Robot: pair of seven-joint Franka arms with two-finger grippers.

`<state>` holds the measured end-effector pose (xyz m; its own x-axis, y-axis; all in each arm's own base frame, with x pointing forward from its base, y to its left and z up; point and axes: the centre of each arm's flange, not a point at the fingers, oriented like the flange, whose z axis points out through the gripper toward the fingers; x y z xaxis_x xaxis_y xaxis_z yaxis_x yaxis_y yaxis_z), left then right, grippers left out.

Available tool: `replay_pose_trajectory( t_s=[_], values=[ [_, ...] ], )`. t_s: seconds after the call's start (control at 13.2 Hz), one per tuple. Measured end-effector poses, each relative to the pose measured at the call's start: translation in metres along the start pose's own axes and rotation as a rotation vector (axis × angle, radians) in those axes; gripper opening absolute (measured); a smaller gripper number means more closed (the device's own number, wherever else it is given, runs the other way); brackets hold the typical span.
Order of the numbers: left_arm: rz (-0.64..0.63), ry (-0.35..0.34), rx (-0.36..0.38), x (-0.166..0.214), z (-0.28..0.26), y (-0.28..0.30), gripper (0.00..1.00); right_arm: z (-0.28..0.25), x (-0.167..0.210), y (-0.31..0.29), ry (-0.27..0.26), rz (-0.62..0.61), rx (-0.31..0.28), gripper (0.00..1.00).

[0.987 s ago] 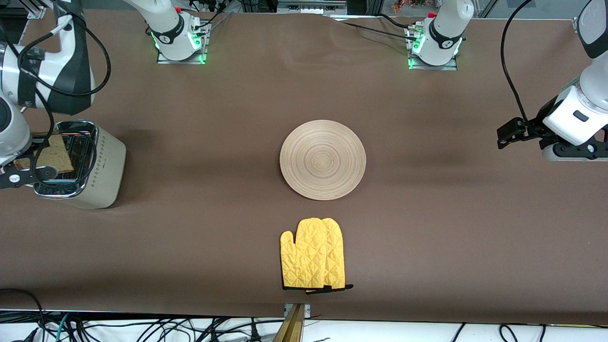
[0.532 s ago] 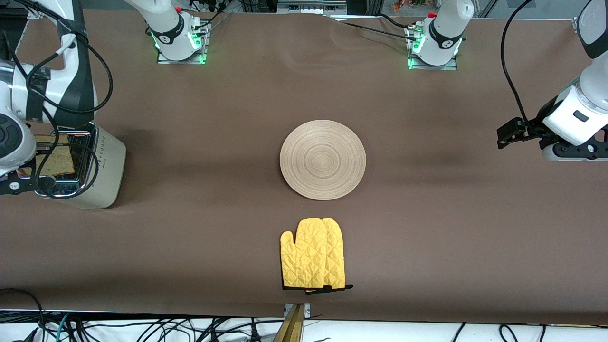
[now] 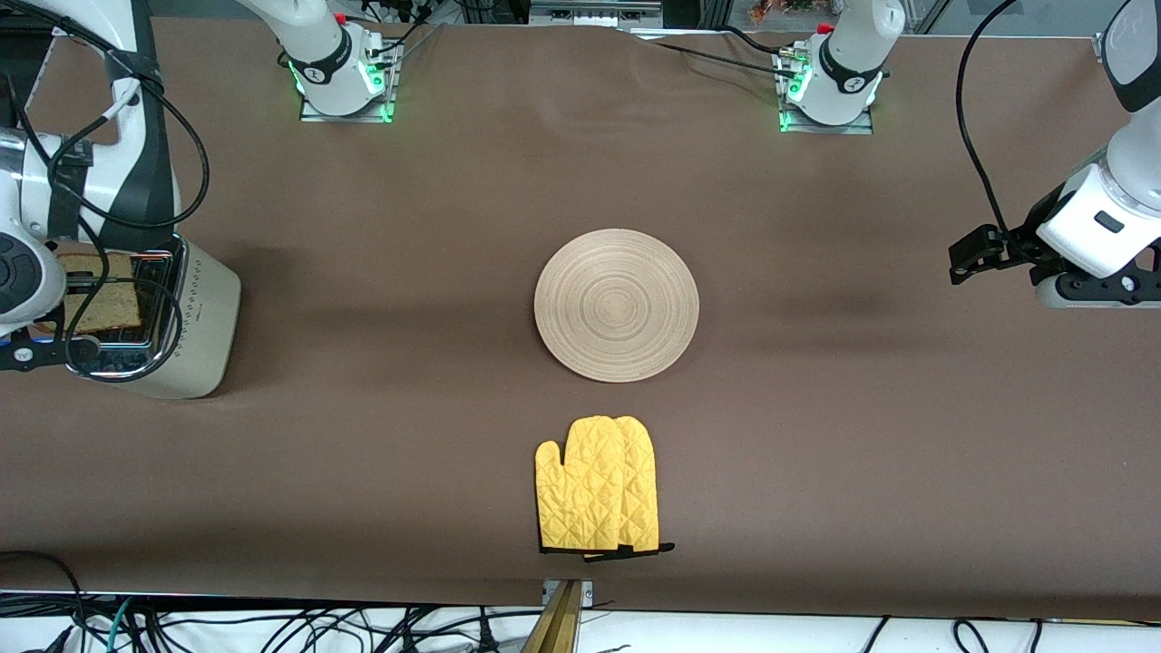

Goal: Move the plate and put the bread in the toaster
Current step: 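Lower the bread into the toaster slot with the right gripper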

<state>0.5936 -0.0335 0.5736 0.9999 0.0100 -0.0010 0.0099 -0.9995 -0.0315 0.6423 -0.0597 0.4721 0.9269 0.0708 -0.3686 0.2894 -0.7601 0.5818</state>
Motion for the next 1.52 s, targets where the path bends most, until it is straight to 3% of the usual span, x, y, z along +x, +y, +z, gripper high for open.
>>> replay_pose_trajectory(
  t_s=[0.46,0.76,1.52],
  values=[
    [0.0,0.0,0.0,0.0,0.0,0.0,1.0,0.017,0.004,-0.008,-0.019,-0.006,0.003,0.01],
    [0.0,0.0,0.0,0.0,0.0,0.0,1.0,0.033,0.01,-0.007,0.0,-0.006,0.001,0.01],
    [0.0,0.0,0.0,0.0,0.0,0.0,1.0,0.06,0.02,-0.027,-0.016,0.126,0.003,0.01]
  ],
)
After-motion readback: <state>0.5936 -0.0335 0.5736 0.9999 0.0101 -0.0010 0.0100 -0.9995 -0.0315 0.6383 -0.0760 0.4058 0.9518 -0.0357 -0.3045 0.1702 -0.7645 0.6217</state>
